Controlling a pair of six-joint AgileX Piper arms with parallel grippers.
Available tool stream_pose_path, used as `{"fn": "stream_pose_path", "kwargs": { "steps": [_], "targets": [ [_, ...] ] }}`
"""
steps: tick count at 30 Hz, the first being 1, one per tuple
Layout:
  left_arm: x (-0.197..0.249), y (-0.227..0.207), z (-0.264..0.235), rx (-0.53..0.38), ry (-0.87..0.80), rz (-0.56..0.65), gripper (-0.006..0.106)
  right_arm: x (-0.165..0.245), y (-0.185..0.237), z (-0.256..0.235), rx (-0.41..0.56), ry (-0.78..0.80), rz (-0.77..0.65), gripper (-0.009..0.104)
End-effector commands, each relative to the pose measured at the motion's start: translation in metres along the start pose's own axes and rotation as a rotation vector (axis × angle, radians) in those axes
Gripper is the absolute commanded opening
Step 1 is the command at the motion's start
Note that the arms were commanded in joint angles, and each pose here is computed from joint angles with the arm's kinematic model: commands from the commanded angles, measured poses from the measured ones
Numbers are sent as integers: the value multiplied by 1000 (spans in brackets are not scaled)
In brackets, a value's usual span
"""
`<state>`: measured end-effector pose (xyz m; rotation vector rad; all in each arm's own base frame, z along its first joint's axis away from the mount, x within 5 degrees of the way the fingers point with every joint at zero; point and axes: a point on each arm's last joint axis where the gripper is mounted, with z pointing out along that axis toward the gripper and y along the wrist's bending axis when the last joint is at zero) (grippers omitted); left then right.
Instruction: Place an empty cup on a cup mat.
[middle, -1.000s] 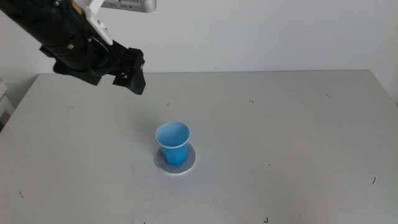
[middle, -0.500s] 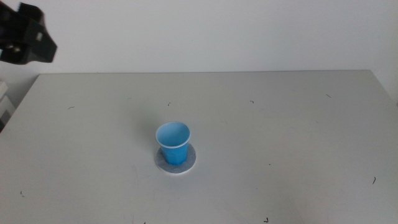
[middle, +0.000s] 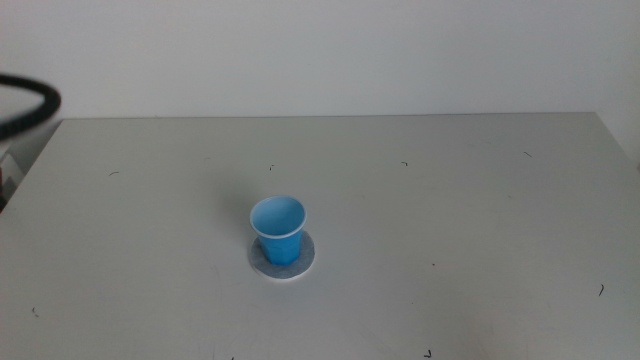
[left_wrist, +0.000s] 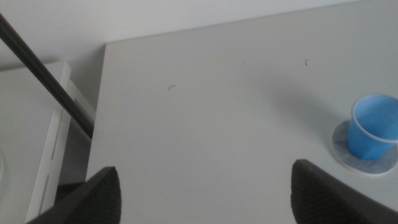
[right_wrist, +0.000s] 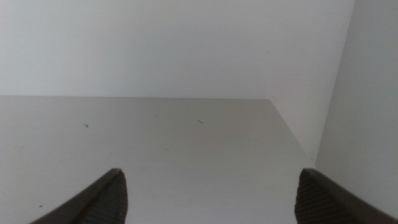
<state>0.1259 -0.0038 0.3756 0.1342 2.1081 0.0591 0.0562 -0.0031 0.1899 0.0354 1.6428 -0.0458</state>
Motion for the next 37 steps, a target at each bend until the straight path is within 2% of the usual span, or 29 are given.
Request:
{"fn": "stream_pose_path", "kwargs": {
  "steps": [1, 4, 10, 19, 24, 37],
  "targets": [
    [6, 1, -4, -19, -203, -15, 105, -12, 0, -3, -2, -108, -17, 94],
    [35, 0, 1, -46, -288, -22, 105, -12, 0, -3, -2, -108, -17, 94],
    [97, -6, 18, -74, -338, 23, 105, -12, 0, -3, -2, -108, -17, 94],
    [177, -16, 30, -47, -370, -117, 105, -12, 0, -3, -2, -108, -17, 94],
    [198, -19, 36, -46, -404, -126, 105, -12, 0, -3, -2, -108, -17, 94],
    [203, -19, 38, -44, -355, -132, 105, -12, 0, -3, -2, -108, -17, 94]
  ]
}}
